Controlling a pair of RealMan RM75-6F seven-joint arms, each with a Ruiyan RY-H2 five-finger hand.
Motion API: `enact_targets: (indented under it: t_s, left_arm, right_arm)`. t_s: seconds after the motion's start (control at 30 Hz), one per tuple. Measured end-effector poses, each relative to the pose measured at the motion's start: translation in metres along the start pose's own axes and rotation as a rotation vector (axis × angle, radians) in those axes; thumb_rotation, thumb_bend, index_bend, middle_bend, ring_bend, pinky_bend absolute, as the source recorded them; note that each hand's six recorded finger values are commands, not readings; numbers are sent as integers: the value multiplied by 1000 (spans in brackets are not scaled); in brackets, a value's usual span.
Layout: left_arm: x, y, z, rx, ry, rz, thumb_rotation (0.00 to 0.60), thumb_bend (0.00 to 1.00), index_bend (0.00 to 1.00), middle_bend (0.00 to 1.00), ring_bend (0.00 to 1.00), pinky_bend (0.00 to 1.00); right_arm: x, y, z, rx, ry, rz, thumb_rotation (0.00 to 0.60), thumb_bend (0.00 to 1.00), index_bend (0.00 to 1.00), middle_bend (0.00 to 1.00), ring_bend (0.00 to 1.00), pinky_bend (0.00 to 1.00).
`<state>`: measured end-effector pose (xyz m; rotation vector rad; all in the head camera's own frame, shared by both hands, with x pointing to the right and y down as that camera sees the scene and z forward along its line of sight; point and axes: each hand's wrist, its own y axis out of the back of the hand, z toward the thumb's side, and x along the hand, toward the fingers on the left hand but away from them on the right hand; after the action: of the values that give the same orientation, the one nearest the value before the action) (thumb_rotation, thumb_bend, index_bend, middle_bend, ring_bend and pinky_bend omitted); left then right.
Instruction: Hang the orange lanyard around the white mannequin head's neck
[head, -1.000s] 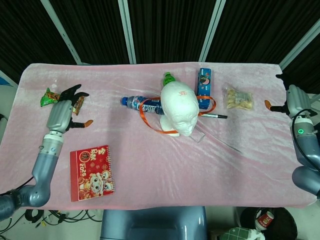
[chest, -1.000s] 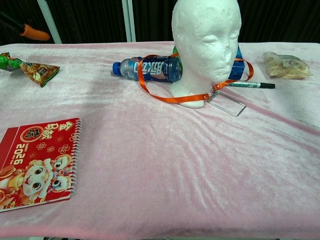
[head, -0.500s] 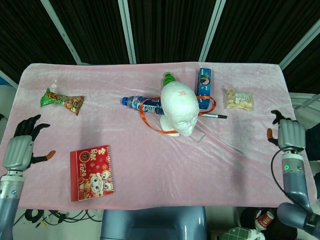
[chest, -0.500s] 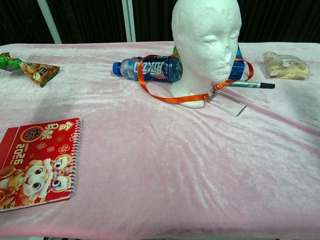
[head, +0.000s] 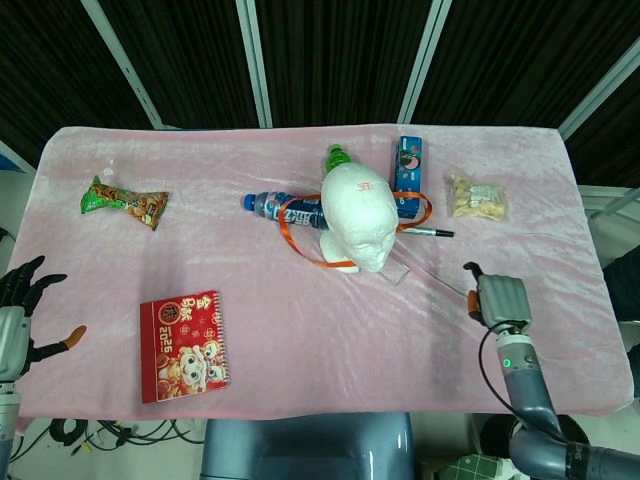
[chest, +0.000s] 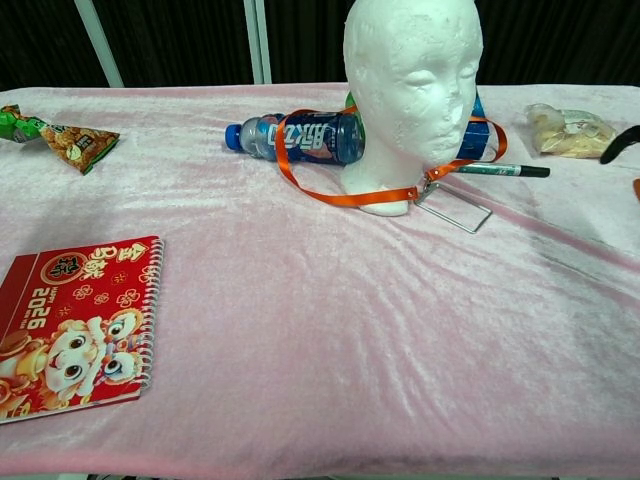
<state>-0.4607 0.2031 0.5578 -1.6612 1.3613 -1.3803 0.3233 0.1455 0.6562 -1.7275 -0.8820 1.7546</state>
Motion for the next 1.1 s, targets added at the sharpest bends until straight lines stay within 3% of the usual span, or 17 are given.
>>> enact_targets:
  t_s: [0.23,0.47,1.1]
  left_arm:
    - [2,3,-4,-11,22,19,600,176,244,52,0,0]
    - [2,1,-4,-12,22,7,600,176,244,52,0,0]
    - [4,-1,-7,-22,41,1,600,180,245,50,0,0]
  right_arm:
    - [-15,-10,39,-61,50,88,600,631,228,802,788,785]
    - [-30,-22,74,-71,75,123,600,637,225,802,788,785]
    - [-44,-54,93,-34,62,181,600,641,225,801,788,785]
